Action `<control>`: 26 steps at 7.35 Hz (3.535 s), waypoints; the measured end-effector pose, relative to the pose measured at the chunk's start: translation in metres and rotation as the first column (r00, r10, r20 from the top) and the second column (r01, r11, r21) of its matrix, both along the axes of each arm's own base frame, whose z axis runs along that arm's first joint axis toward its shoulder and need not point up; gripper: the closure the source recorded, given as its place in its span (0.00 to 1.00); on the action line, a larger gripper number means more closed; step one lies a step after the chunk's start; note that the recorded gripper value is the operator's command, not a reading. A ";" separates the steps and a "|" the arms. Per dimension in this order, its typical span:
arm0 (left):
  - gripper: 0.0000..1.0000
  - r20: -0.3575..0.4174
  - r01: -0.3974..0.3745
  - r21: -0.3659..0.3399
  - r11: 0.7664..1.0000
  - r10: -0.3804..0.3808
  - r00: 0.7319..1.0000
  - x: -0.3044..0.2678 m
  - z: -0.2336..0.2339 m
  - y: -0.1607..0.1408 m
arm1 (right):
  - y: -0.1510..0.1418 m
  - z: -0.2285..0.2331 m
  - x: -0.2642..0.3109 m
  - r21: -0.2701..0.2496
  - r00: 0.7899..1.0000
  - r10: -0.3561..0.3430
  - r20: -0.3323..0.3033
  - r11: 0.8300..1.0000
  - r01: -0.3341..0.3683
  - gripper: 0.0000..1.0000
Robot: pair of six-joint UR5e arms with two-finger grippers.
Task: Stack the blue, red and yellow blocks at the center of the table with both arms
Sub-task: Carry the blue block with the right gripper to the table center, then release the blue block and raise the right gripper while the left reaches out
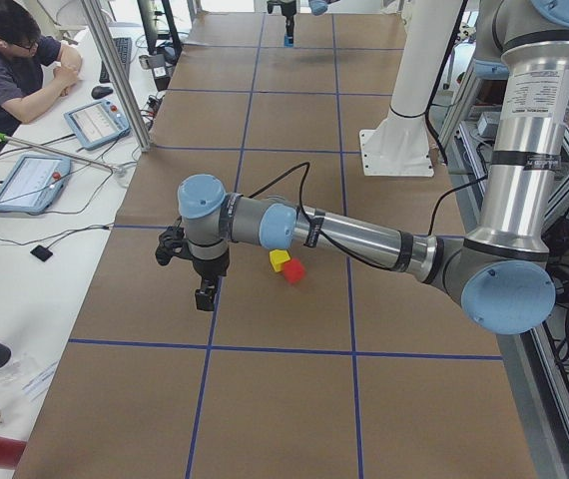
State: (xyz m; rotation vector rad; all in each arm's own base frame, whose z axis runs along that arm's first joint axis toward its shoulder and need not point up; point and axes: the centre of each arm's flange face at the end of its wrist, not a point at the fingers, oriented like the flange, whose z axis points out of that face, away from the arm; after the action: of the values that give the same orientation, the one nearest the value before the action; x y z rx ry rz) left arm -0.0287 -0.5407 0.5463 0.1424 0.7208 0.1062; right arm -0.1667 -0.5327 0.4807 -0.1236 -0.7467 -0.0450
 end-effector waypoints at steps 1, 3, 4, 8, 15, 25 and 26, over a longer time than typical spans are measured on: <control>0.00 0.000 0.000 0.005 1.000 0.000 1.000 0.000 -0.002 0.000 | -0.031 -0.069 -0.061 0.046 0.997 -0.063 -0.043 0.997 0.065 1.00; 0.00 -0.012 -0.003 0.010 1.000 0.003 1.000 0.001 -0.005 0.000 | -0.056 -0.172 -0.191 0.097 0.987 -0.135 -0.083 0.985 0.143 1.00; 0.00 -0.034 -0.008 0.009 1.000 0.008 0.999 0.003 -0.007 0.000 | -0.055 -0.207 -0.257 0.097 0.991 -0.112 -0.079 0.988 0.120 1.00; 0.00 -0.065 -0.014 0.005 1.000 0.014 0.998 0.006 -0.009 -0.001 | -0.023 -0.290 -0.414 0.011 1.000 -0.009 -0.009 1.000 0.009 1.00; 0.00 -0.065 -0.014 0.009 1.000 0.014 0.998 0.006 -0.011 -0.002 | 0.009 -0.305 -0.455 -0.058 0.998 0.057 0.034 0.997 -0.055 0.01; 0.01 -0.095 -0.014 0.122 0.992 0.026 0.995 0.067 -0.048 0.052 | -0.097 -0.228 -0.173 0.082 0.997 -0.007 0.072 0.997 0.001 0.00; 0.01 -0.077 -0.061 0.204 0.977 0.078 0.994 0.090 -0.037 0.073 | -0.107 -0.190 -0.131 0.120 0.998 -0.046 0.044 0.992 0.040 0.00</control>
State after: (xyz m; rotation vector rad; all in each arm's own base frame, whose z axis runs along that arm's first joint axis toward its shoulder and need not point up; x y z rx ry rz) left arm 0.0609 -0.4673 0.5090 0.3171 0.7997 0.2420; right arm -0.2978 -0.6398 0.2903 -0.0248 -0.7856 -0.1338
